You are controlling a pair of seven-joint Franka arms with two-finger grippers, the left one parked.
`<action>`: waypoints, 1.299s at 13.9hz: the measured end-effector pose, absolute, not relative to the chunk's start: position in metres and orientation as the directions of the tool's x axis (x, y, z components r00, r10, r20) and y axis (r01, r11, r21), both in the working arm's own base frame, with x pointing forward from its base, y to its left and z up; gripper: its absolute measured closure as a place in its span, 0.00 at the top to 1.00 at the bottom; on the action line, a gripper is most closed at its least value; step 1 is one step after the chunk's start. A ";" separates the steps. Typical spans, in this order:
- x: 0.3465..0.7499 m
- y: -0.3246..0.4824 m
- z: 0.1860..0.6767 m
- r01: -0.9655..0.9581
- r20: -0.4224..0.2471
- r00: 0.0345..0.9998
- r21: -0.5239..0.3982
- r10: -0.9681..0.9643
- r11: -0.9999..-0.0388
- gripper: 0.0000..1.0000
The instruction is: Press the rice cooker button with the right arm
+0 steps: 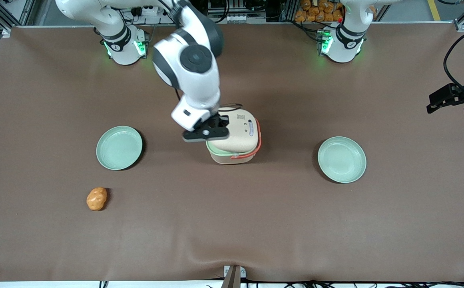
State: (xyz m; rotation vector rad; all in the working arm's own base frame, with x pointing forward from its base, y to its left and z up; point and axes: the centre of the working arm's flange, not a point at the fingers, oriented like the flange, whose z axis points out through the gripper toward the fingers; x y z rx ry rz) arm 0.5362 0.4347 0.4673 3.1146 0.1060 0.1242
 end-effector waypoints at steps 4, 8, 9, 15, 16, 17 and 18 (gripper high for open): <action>0.547 0.361 0.540 0.003 0.071 0.997 0.033 0.005 -0.999 0.81; 0.558 0.270 0.590 -0.099 0.046 0.994 0.049 -0.097 -0.994 1.00; 0.559 0.247 0.601 -0.107 0.040 0.994 0.053 -0.105 -0.993 1.00; 0.560 0.105 0.653 -0.035 0.031 0.999 0.057 -0.033 -0.998 1.00; 0.560 0.084 0.657 -0.026 0.033 0.999 0.057 -0.024 -0.998 1.00; 0.559 0.069 0.658 -0.026 0.031 0.999 0.058 -0.024 -0.998 1.00; 0.556 0.060 0.657 -0.029 0.025 0.999 0.058 -0.028 -0.998 1.00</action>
